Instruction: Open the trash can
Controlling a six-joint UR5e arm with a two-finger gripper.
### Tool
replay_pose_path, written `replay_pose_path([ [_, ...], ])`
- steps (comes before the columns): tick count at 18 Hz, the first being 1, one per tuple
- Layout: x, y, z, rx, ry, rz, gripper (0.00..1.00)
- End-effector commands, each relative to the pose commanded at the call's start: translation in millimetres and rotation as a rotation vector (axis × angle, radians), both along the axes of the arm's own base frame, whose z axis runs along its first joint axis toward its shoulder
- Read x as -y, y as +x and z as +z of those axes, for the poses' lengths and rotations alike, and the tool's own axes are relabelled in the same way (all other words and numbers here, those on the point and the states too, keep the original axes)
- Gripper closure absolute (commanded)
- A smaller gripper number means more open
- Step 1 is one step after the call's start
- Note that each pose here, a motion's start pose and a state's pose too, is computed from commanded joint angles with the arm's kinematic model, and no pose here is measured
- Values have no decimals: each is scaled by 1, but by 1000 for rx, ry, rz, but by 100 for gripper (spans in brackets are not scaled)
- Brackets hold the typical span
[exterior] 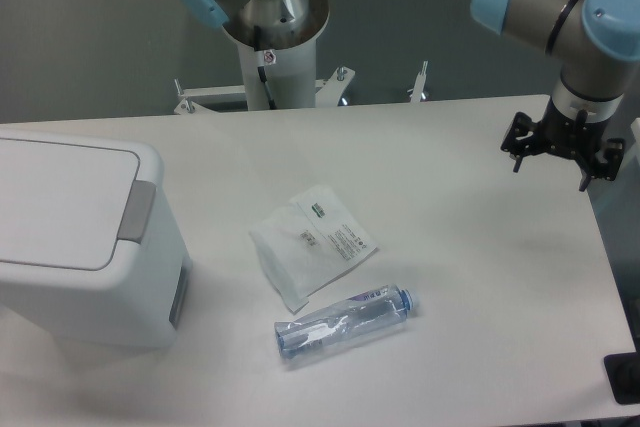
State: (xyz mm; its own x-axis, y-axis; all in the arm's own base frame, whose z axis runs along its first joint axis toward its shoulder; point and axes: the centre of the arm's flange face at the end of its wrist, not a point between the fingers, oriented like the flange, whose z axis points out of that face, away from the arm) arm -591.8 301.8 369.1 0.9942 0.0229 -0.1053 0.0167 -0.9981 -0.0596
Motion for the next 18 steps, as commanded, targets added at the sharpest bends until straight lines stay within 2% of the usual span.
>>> replay_pose_path([
  [4,-1,0,0,3,10,-1,0],
  [6,-4,1,0,16,57,-2,0],
  [8,8,-2,-6,43,105,20,0],
  [13,18,23,11,16,125,47,0],
  [16,19,27,18,17,152,142,0],
  [18,15,35,19,31,159,170,0],
])
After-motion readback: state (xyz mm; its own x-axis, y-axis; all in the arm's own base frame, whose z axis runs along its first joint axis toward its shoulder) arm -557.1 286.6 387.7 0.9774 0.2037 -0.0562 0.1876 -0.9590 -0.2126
